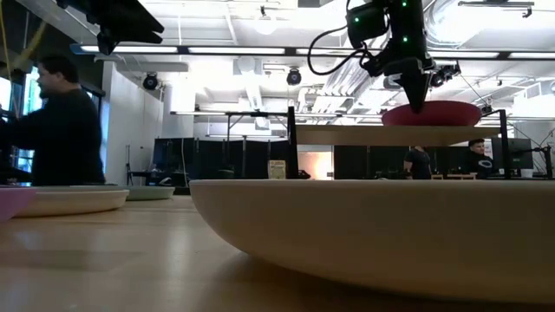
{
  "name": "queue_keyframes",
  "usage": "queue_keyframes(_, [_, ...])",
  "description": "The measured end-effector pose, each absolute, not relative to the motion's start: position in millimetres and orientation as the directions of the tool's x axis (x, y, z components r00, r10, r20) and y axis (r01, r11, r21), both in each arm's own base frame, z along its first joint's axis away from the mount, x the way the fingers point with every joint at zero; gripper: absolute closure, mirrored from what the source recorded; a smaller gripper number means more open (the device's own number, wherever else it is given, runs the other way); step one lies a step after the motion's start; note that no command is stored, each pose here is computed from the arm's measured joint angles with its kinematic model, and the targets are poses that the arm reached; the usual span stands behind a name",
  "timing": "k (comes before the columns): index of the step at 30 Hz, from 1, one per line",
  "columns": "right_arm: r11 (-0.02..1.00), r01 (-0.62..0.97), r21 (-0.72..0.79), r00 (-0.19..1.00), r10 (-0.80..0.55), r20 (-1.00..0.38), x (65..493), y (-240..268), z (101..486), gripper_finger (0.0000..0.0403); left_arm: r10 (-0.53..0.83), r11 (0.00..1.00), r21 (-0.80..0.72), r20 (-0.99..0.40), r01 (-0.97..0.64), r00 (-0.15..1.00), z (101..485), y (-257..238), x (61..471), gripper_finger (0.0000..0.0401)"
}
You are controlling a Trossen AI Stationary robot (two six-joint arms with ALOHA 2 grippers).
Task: Place and stack plates onto a shelf
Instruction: Put the pink plate on the shelf
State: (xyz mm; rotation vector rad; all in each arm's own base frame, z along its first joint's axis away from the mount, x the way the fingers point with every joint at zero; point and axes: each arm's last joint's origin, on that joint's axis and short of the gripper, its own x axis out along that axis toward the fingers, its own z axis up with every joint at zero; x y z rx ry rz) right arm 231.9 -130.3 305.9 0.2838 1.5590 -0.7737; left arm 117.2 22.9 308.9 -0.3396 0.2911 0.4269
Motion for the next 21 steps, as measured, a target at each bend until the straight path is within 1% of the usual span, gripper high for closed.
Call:
queue_keyframes(10, [0.756, 0.587, -0.289, -0.146, -0.252, -0.957, 233, -130, 306, 0.0398, 0.352, 0.856, -0.259, -0.343, -0.448, 0.871, 309, 23, 117, 0.0298])
queue_keyframes(14, [0.75, 0.605, -0.269, -0.139, -0.233, -0.962, 231, -134, 306, 0.0371, 0.352, 0.856, -0.26, -0.34, -0.447, 0.872, 309, 23, 117, 0.0298])
queue_keyframes(18, [0.72, 0.635, -0.281, -0.153, -0.239, -0.959, 228, -139, 306, 0.0337, 0.353, 0.857, -0.264, -0.327, -0.443, 0.877, 310, 23, 118, 0.0298])
queue_keyframes(21, [0.712, 0.642, -0.284, -0.159, -0.238, -0.958, 226, -142, 306, 0.0325, 0.353, 0.857, -0.264, -0.327, -0.443, 0.877, 310, 23, 118, 0.0298])
